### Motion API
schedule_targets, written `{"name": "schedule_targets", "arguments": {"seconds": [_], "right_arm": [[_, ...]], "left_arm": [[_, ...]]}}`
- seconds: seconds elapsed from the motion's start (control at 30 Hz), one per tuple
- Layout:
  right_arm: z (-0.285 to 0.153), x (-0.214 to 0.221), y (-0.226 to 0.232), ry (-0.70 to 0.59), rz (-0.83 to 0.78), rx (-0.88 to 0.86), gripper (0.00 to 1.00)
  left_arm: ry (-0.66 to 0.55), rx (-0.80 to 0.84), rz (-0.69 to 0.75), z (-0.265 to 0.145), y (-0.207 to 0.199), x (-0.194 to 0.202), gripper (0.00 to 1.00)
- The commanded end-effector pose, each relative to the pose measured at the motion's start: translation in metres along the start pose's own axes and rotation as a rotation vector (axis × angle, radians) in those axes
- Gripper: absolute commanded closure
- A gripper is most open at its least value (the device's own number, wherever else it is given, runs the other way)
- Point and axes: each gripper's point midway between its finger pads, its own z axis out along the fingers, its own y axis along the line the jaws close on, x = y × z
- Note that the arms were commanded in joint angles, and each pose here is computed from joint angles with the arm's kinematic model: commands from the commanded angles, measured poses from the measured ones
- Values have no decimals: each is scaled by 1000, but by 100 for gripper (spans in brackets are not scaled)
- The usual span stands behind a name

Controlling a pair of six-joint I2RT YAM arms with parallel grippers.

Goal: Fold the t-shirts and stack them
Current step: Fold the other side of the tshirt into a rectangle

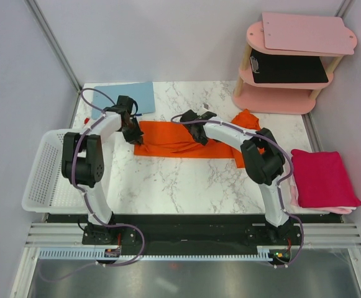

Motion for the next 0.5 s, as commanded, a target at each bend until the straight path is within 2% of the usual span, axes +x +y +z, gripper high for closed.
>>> {"name": "schedule_targets", "arguments": {"seconds": [0.0, 0.03, 0.1, 0.23, 0.27, 0.37, 0.43, 0.47], "right_arm": [[6, -18, -14, -19, 1, 43, 92], [9, -21, -12, -17, 8, 43, 90], [9, -26, -15, -22, -11, 54, 76], [10, -41, -29, -46, 4, 119, 51], [10, -44, -33, -52, 11, 133, 31], [13, -53, -52, -53, 75, 208, 2], [13, -52, -63, -57, 132, 200, 2], [13, -53, -55, -72, 189, 120, 2]], "left_arm": [[25, 19, 4, 0, 3, -8, 61], [26, 27, 0, -1, 3, -9, 36], [16, 18, -6, -4, 6, -11, 1], [-17, 7, -1, -14, 8, -16, 0], [-22, 10, 1, -16, 7, -17, 0], [-35, 24, 9, -24, 5, -17, 0], [-44, 27, 14, -29, 5, -16, 0], [-57, 33, 21, -34, 5, -17, 0]]}}
